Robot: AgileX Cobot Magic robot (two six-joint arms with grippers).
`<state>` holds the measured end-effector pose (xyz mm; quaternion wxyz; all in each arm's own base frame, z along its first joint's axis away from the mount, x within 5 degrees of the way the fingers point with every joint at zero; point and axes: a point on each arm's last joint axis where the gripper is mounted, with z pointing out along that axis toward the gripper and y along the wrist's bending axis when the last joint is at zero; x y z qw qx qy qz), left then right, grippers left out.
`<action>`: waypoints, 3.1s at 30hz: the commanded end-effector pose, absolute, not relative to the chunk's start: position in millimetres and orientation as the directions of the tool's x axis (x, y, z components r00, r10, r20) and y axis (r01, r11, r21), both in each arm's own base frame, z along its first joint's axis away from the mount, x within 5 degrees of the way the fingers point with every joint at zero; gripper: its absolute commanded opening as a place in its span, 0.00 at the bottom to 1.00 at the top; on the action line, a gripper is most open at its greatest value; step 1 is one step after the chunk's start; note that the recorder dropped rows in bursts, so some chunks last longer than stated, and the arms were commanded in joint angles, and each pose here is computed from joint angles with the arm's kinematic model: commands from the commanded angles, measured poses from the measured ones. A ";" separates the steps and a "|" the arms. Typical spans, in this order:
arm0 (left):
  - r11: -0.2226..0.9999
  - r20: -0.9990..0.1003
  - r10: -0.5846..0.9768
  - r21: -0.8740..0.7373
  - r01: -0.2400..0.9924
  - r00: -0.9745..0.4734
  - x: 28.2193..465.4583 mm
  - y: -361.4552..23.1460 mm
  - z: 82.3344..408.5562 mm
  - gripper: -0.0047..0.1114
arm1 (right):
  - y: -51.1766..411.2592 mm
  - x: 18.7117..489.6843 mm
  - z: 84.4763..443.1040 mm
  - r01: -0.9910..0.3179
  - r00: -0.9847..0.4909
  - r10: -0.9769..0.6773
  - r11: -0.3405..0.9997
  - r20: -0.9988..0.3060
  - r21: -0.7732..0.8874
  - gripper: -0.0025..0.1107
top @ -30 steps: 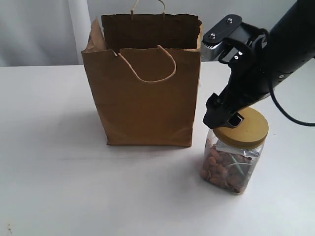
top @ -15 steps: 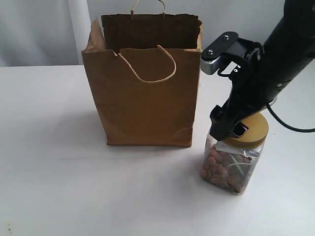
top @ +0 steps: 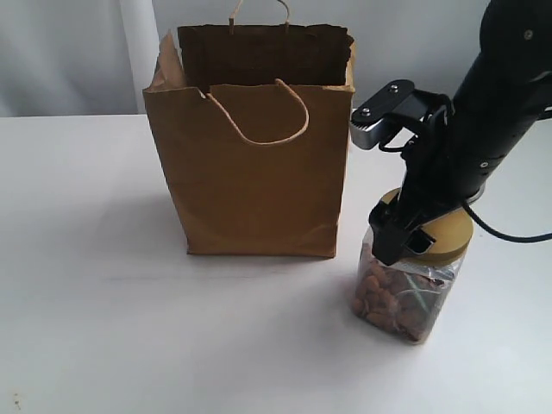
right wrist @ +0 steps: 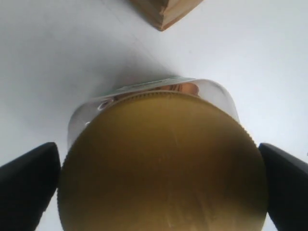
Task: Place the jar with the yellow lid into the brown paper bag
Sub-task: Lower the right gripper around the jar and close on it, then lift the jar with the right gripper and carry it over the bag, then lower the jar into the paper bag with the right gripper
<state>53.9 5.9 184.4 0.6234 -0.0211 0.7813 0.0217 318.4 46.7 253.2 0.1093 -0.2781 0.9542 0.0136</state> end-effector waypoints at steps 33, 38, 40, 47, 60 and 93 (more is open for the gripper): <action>0.999 -0.977 -0.012 0.000 -0.054 -0.214 54.2 5.3 185.8 0.05 | 15.1 261.3 357.0 -0.363 -0.841 -0.453 0.878 -0.297 -0.313 0.02; 0.999 -0.977 -0.012 0.000 -0.054 -0.214 54.2 5.3 185.8 0.05 | 16.1 259.6 410.4 -0.251 -0.788 -0.379 0.917 -0.486 -0.309 0.02; 0.999 -0.977 -0.012 0.000 -0.054 -0.214 54.2 5.3 185.8 0.05 | 17.8 255.5 430.2 -0.232 -0.752 -0.360 0.929 -0.552 -0.290 0.02; 0.999 -0.977 -0.012 0.000 -0.054 -0.214 54.2 5.3 185.8 0.05 | 17.2 242.8 491.3 -0.138 -0.623 -0.284 0.957 -0.729 -0.255 0.02; 0.999 -0.977 -0.012 0.000 -0.054 -0.214 54.2 5.3 185.8 0.05 | 49.0 264.5 531.3 -0.267 -0.458 -0.060 0.961 -0.887 0.073 0.02; 0.999 -0.977 -0.012 0.000 -0.054 -0.214 54.2 5.3 185.8 0.05 | 131.3 408.9 440.1 -0.330 -0.341 -0.089 0.944 -0.936 0.031 0.02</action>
